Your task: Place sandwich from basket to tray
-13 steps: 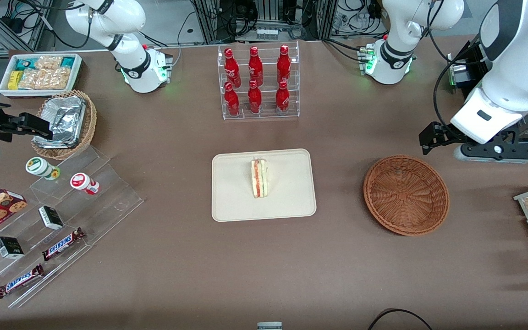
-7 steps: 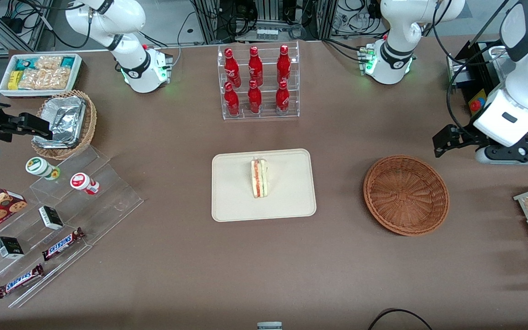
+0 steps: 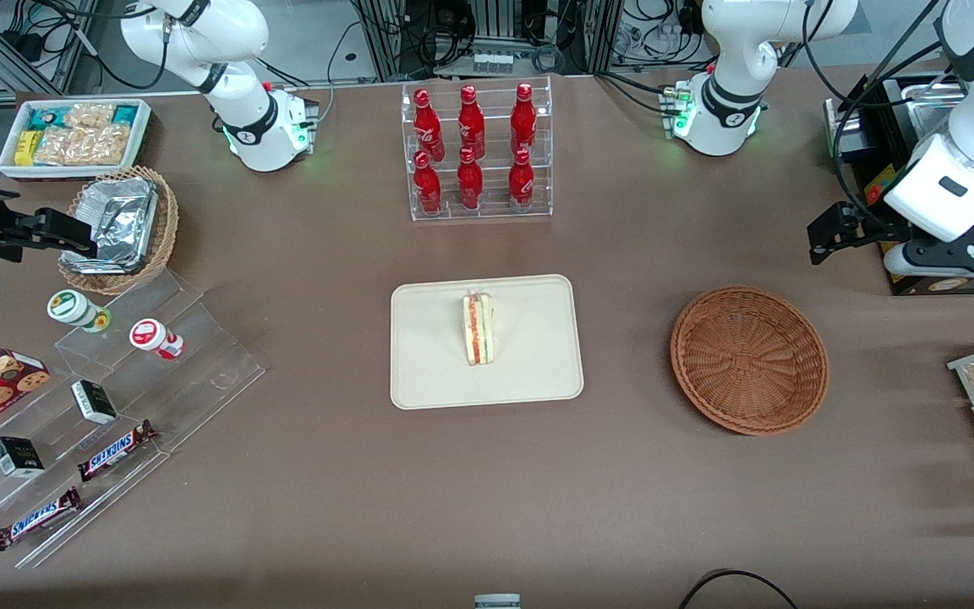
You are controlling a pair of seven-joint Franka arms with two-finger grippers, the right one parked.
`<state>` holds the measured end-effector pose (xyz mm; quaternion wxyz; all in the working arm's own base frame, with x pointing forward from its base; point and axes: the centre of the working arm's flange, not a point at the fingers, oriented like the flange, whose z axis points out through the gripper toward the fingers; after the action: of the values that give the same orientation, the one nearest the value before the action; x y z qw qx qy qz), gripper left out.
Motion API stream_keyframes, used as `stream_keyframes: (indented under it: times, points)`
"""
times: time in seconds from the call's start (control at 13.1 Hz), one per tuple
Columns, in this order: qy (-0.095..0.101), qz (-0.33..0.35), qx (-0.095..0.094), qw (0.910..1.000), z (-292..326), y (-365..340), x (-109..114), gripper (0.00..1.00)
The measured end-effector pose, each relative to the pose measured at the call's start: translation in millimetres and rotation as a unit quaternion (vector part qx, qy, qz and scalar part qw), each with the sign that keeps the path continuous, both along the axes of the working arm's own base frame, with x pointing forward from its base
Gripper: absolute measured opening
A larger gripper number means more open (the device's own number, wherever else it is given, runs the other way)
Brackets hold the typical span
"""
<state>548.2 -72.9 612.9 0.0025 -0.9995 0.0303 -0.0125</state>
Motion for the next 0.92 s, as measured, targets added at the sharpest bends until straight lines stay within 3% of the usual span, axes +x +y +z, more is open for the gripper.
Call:
stream_keyframes:
  times: [0.92]
  points:
    - [0.0,0.016,0.0,0.9999,-0.1,17.9,2.8,1.0]
